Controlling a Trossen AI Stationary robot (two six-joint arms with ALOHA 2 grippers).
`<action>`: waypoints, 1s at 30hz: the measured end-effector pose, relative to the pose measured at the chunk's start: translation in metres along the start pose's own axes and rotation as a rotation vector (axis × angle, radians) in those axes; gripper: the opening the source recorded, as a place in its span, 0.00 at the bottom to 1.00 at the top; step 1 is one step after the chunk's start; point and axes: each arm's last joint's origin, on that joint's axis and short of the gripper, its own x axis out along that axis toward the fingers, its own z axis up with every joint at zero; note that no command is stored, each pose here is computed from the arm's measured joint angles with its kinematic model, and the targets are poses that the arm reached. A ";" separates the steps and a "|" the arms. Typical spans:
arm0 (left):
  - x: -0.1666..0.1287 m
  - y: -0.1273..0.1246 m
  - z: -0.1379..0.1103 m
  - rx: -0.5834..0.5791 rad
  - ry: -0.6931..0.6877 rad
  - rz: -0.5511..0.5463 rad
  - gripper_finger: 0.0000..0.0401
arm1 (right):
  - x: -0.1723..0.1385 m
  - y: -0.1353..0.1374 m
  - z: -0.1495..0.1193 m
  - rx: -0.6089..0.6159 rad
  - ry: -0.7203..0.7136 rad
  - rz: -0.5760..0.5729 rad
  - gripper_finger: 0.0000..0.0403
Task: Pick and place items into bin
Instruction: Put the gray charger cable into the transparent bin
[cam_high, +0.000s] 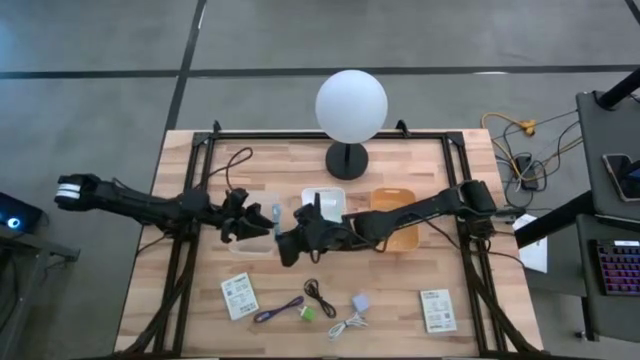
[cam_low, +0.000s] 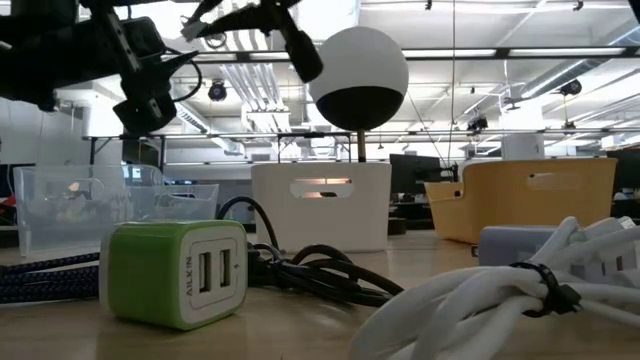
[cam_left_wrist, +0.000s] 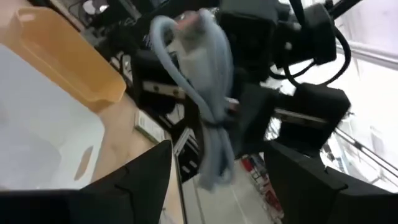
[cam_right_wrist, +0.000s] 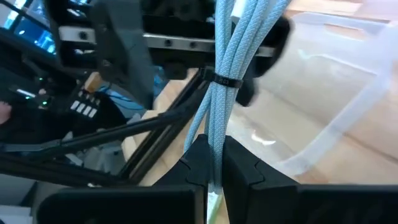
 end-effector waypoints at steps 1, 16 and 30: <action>0.001 0.001 0.000 0.002 -0.005 -0.006 0.60 | 0.001 0.003 0.002 0.003 0.001 0.011 0.03; 0.027 0.000 0.007 0.057 -0.035 -0.042 0.43 | 0.006 0.000 0.002 0.014 0.028 -0.004 0.03; 0.022 0.007 0.001 0.075 0.021 0.020 0.04 | 0.000 0.000 -0.010 0.023 0.170 -0.045 0.15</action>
